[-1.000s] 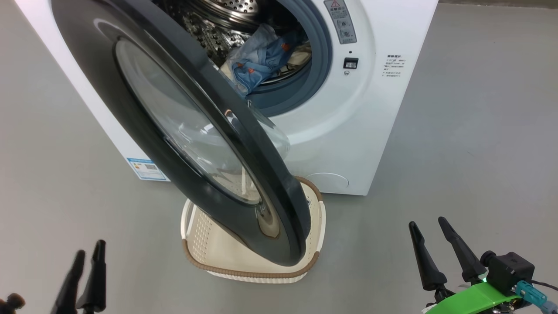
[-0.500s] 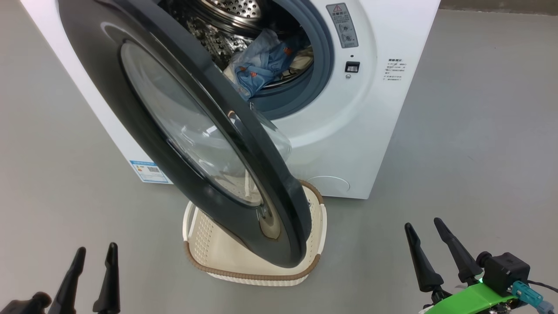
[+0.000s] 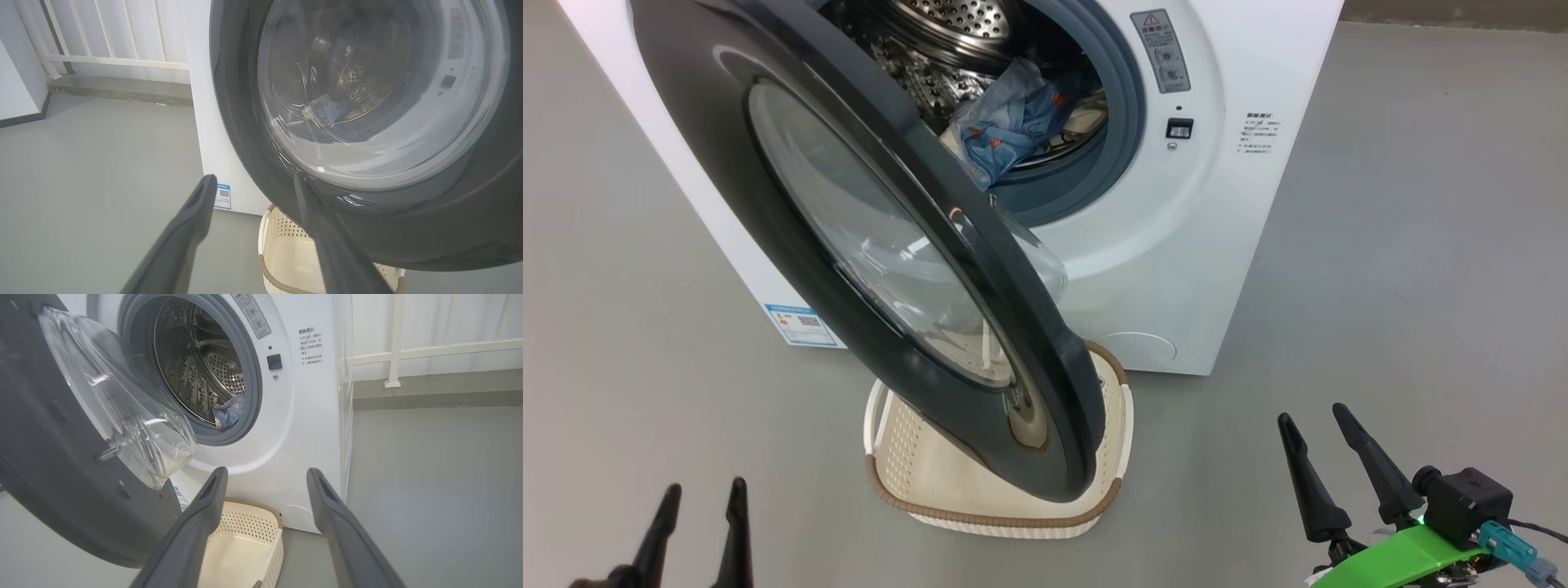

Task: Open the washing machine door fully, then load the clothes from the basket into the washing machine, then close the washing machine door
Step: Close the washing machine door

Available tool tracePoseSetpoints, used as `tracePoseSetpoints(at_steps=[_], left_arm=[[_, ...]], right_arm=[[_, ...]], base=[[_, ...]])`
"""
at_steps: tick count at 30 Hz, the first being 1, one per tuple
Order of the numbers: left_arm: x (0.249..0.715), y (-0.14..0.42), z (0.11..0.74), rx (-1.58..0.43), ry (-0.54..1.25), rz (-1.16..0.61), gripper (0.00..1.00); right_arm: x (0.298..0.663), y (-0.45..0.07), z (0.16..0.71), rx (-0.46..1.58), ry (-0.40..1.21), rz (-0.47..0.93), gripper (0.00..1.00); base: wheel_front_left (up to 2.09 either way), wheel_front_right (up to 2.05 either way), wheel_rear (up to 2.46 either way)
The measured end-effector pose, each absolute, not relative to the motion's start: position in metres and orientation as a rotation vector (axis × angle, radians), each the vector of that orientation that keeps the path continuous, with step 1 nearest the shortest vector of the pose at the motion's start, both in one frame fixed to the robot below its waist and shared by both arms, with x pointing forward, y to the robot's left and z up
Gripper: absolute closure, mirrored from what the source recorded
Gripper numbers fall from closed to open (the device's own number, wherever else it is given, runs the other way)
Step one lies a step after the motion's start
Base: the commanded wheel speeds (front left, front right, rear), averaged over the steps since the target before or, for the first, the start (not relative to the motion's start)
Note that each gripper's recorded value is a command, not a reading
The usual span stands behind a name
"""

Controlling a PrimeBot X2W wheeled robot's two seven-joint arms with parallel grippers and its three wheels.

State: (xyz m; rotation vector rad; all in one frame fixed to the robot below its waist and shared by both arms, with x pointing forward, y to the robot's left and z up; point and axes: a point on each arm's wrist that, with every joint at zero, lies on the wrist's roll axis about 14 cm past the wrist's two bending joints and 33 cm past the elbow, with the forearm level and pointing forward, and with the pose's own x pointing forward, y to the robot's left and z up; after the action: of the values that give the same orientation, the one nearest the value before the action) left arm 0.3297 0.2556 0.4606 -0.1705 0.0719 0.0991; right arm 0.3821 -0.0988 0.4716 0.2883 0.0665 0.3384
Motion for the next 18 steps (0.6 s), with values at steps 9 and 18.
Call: tracePoseSetpoints(at_steps=[9, 18], left_arm=[[0.323, 0.256, 0.456, -0.173, 0.083, 0.111, 0.0], [0.321, 0.259, 0.458, -0.173, 0.078, 0.121, 0.0]], right_arm=[[0.383, -0.096, 0.475, 0.287, 0.057, 0.349, 0.0], [0.393, -0.072, 0.508, 0.3, -0.035, 0.427, 1.0]], base=[[0.0, 0.0, 0.0], [0.0, 0.0, 0.0]])
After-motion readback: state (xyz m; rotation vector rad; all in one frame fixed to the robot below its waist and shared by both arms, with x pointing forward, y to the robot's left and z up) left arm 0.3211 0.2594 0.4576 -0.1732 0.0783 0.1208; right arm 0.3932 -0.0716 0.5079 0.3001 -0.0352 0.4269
